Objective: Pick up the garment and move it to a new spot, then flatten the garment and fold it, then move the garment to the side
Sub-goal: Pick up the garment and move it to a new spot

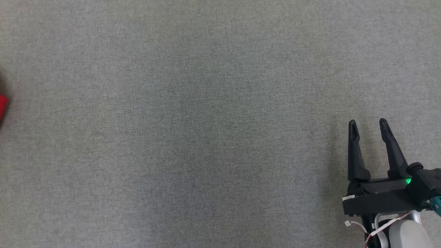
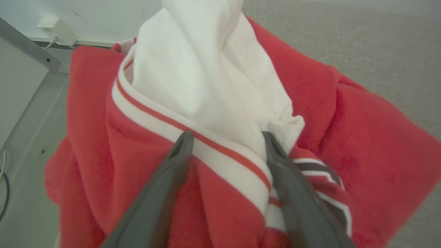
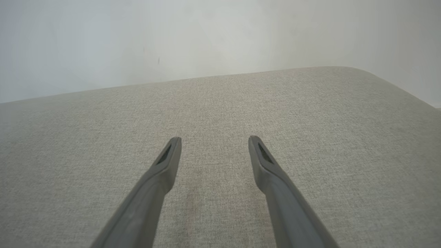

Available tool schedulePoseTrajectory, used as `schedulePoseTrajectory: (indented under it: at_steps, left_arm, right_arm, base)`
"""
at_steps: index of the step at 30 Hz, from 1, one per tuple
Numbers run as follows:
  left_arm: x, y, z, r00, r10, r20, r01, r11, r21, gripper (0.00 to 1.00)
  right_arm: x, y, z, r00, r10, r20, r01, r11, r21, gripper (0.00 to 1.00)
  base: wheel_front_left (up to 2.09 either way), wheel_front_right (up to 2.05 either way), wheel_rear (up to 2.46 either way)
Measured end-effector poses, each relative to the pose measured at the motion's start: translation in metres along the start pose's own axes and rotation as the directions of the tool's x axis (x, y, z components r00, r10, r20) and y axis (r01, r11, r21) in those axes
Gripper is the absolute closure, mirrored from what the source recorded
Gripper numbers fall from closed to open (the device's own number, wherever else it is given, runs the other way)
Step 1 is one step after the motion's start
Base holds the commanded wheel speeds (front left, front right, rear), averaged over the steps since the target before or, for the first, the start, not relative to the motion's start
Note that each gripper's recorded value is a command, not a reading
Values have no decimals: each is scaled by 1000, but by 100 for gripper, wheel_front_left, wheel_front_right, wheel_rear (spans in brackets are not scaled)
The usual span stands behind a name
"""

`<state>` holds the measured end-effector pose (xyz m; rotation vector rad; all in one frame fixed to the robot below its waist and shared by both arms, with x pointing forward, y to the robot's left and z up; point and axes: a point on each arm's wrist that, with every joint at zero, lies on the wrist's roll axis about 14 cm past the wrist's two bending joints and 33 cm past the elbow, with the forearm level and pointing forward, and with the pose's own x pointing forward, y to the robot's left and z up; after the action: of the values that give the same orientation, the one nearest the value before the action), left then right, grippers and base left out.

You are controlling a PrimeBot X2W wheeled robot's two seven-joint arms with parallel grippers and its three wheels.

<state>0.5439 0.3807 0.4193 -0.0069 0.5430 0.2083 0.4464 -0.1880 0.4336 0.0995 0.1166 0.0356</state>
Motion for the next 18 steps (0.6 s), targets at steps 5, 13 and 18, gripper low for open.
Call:
schedulePoseTrajectory:
  at_steps: [5,13,18]
  left_arm:
    - [-2,-1,-14,997,-6,-77,6,1000,1,21]
    - [-13,13,11,998,25,61,-24,1000,-14,100]
    - [-30,20,73,952,46,301,-50,999,7,100]
  right_arm:
    - [-1,0,3,1000,-1,8,1,1000,1,0]
    - [-3,6,8,1000,14,19,-14,1000,9,0]
    - [-6,11,16,999,26,41,-27,999,22,0]
  base:
    - [0,0,0]
    - [0,0,0]
    - [0,0,0]
